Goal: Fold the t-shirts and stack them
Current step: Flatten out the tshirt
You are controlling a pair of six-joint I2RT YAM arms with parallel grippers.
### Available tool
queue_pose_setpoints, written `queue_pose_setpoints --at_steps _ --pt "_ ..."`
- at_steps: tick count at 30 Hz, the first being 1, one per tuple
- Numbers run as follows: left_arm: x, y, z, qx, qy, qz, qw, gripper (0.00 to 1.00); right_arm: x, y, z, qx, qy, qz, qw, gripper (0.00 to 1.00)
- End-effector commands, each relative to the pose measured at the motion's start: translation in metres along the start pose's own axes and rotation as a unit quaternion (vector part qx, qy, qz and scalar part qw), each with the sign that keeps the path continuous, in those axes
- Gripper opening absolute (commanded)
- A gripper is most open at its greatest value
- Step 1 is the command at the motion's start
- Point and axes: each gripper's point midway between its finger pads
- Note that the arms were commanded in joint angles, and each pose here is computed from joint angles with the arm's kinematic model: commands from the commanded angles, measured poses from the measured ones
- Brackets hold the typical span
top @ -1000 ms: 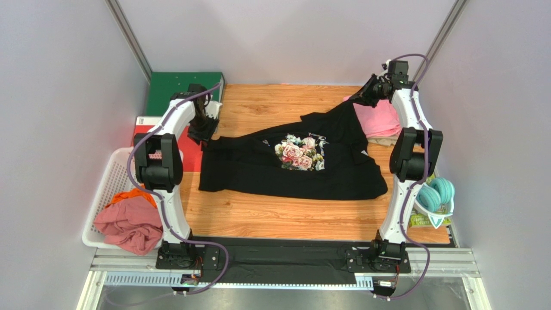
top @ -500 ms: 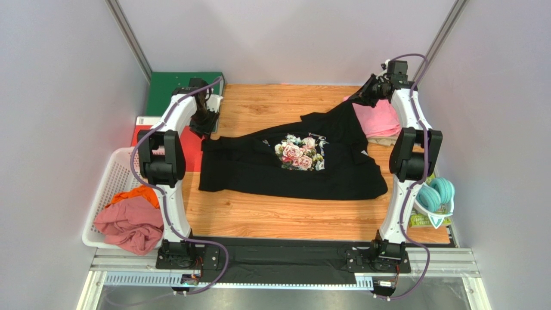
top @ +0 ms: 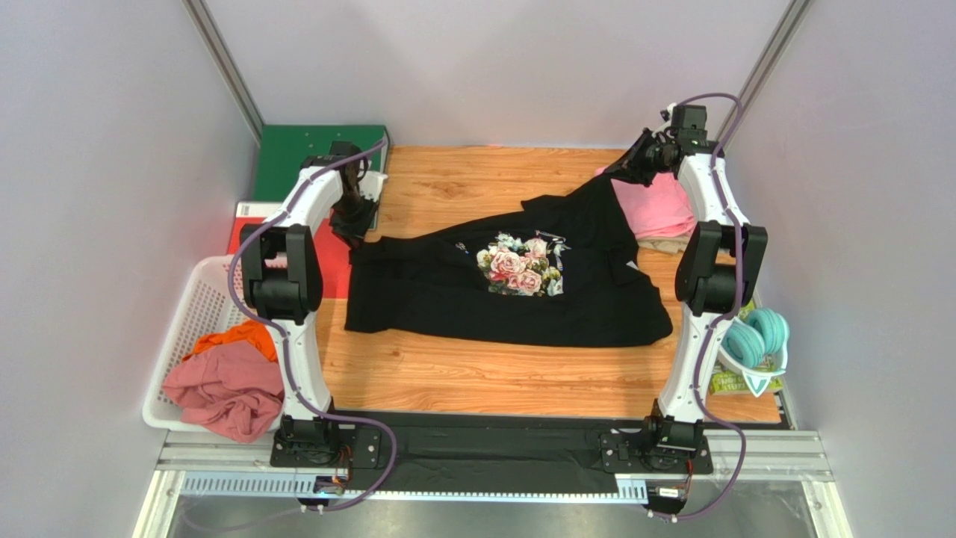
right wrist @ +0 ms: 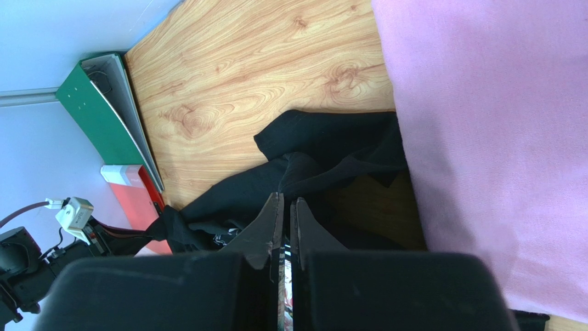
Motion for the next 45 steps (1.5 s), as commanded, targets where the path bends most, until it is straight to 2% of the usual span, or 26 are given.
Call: queue_pose_setpoints --at_steps 1,7,12,14,18,26,29,30,39,45 --pt "0.006 0.012 0.004 -0.017 0.001 0.011 1.0 0.34 0.031 0.018 0.011 -0.024 0.024 0.034 0.999 0.0" --pt "0.015 0.02 0.008 -0.03 0.006 0.026 0.999 0.48 0.03 0.017 0.011 -0.022 0.023 0.036 0.999 0.0" --pt "0.012 0.017 0.005 -0.025 0.006 0.017 1.0 0.48 0.03 0.017 0.011 -0.023 0.024 0.036 0.999 0.0" --pt "0.01 0.015 0.005 -0.026 0.008 0.011 1.0 0.45 0.031 0.018 0.011 -0.024 0.024 0.036 0.999 0.0" --pt "0.005 0.012 0.003 -0.024 0.011 -0.002 1.0 0.32 0.031 0.018 0.011 -0.023 0.022 0.036 0.999 0.0" --pt "0.003 0.012 0.004 -0.021 0.011 -0.005 1.0 0.27 0.032 0.018 0.011 -0.023 0.023 0.037 0.999 0.0" --pt "0.004 0.015 0.005 -0.024 0.011 -0.004 1.0 0.02 0.031 0.017 0.011 -0.023 0.022 0.037 0.999 0.0" --pt "0.004 0.015 0.006 -0.025 0.011 -0.005 1.0 0.0 0.031 0.017 0.011 -0.021 0.021 0.037 0.999 0.0" --pt "0.027 0.061 0.028 -0.073 0.023 0.02 0.997 0.0 0.035 0.024 0.016 -0.033 0.024 0.037 0.998 0.0" --pt "0.064 0.084 0.026 -0.096 0.055 0.041 0.993 0.0 0.038 0.046 0.028 -0.059 0.025 0.038 0.997 0.0"
Point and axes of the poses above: each gripper's point midway between its finger pads, its own y axis back along the fingers, its own x axis along the line the jaws close on, z = x × y, and after that the axes turned 4 degrees about -y, right-handed
